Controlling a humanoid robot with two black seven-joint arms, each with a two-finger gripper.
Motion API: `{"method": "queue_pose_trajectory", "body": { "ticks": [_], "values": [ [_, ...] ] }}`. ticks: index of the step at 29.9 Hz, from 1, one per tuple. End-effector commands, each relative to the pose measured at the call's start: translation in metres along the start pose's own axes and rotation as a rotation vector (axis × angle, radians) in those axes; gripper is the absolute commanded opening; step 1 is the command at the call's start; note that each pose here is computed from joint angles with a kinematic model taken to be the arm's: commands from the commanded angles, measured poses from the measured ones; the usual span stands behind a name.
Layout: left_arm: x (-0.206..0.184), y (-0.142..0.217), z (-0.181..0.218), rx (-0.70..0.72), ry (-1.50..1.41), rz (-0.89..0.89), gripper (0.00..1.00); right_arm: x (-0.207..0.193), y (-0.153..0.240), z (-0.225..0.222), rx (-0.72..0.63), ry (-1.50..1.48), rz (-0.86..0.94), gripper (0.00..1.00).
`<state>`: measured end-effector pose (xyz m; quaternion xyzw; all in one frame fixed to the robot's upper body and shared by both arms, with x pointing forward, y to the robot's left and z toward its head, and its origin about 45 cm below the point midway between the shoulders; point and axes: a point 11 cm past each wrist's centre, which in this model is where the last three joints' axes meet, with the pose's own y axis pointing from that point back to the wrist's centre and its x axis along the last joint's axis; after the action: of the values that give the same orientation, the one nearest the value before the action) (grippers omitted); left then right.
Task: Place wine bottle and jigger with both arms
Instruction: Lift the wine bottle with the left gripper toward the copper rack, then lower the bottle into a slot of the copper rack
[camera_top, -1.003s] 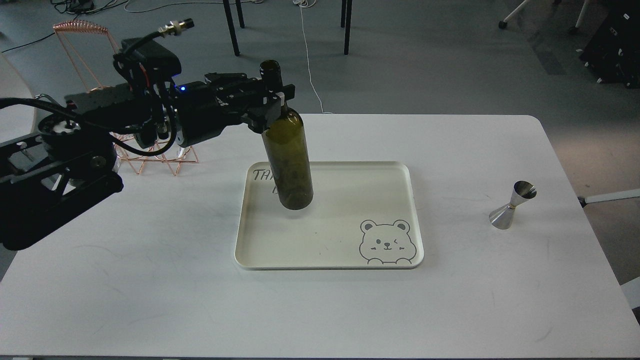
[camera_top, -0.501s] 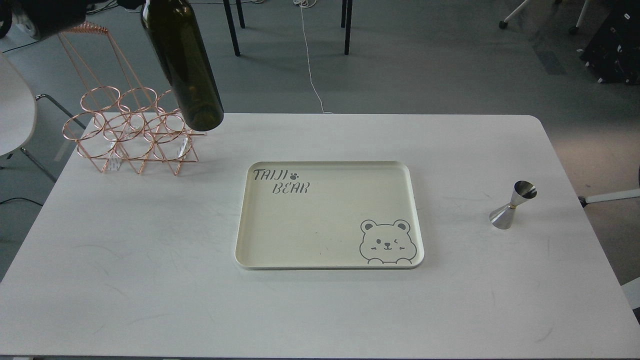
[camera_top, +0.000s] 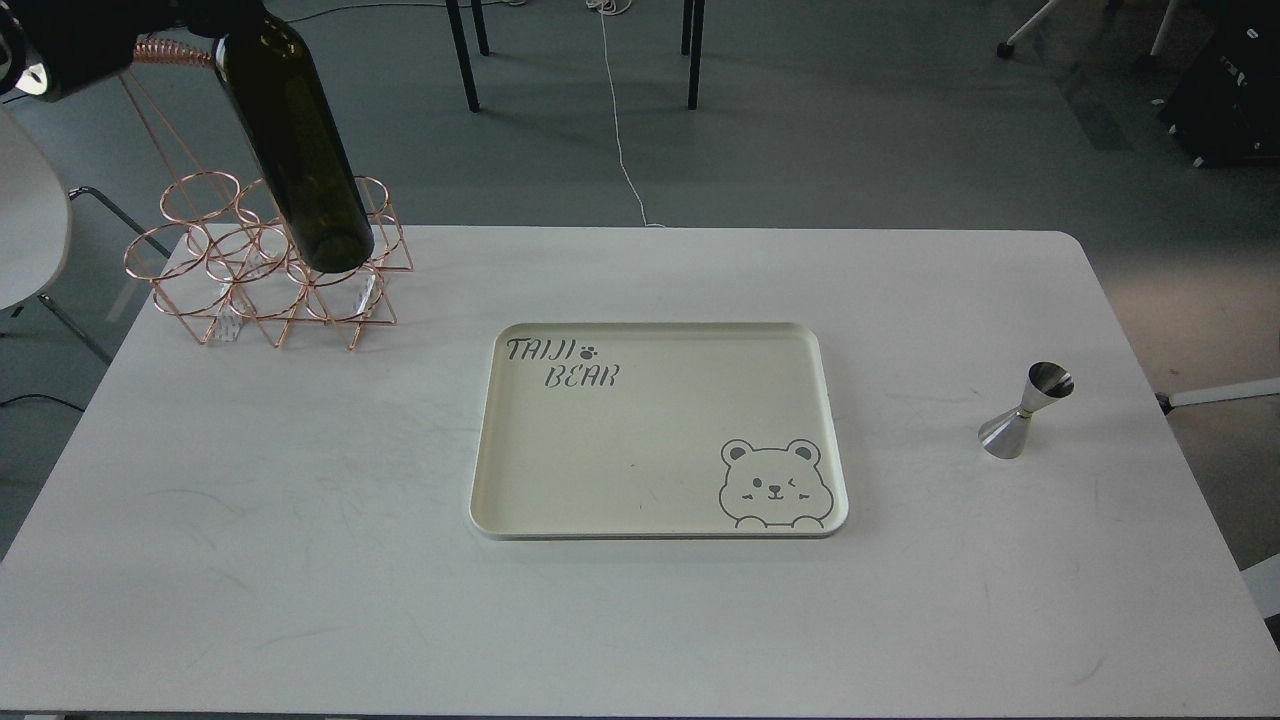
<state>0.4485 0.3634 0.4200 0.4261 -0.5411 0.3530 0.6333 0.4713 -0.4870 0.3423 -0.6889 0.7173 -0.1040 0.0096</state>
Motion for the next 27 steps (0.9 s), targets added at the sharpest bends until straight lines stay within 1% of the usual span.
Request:
{"method": "queue_pose_trajectory", "body": {
  "ticks": [1,6,16,27],
  "values": [
    [-0.011,-0.003,-0.007,0.022,-0.004,-0.004,0.09,0.001,0.000,0.000,-0.001,0.002,0.001,0.96],
    [-0.018,-0.004,-0.011,0.033,-0.015,0.000,0.09,0.001,0.000,0.000,-0.001,0.002,0.001,0.96],
    [-0.010,-0.001,-0.013,0.038,-0.026,0.016,0.10,0.001,0.000,-0.001,0.001,0.001,0.000,0.96],
    [-0.018,0.000,-0.021,0.062,-0.019,-0.001,0.10,-0.002,0.000,0.000,0.000,-0.001,-0.006,0.96]
  ]
}}
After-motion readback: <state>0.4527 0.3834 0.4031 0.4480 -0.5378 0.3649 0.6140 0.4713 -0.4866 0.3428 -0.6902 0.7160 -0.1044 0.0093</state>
